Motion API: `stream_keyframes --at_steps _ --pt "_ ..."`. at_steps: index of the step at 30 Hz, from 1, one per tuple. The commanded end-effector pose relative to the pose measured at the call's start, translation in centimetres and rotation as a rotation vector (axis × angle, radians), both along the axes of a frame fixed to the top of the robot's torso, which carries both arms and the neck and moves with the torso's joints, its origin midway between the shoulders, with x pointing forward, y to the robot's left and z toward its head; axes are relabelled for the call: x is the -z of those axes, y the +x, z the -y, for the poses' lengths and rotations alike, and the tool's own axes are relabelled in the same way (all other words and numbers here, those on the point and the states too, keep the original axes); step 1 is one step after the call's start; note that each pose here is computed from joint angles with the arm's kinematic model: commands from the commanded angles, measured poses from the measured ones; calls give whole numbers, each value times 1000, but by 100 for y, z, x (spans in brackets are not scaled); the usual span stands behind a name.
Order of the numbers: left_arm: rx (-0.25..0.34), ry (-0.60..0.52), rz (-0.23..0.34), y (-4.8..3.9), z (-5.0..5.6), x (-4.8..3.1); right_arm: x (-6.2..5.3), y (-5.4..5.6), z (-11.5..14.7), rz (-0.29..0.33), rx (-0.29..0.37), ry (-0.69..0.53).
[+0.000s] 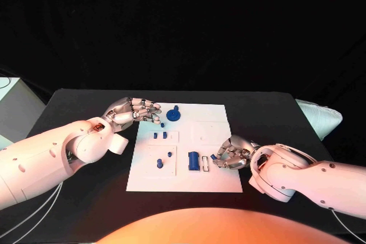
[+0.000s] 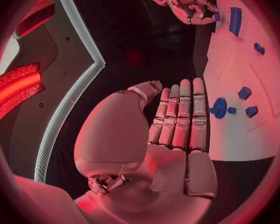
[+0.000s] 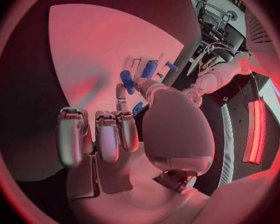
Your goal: Assemble the parts on the task board
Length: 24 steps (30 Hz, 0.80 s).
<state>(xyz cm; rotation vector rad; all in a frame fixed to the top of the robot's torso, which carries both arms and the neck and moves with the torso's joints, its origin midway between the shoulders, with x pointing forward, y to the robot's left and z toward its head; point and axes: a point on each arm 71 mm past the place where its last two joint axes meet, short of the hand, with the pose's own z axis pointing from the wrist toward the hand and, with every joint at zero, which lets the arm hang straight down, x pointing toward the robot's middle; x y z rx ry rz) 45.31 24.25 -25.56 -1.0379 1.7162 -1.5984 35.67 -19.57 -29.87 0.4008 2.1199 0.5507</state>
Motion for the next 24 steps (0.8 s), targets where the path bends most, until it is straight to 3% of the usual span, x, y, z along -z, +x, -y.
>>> stream_keyframes --at_steps 1,9,24 --pt "21 -16 -3 -13 32 -7 26 22 -37 -23 41 43" --pt "24 -16 -4 -16 38 -9 124 26 -175 -72 12 22" --pt "32 -17 -9 -20 44 -6 199 26 -238 -91 -33 -27"
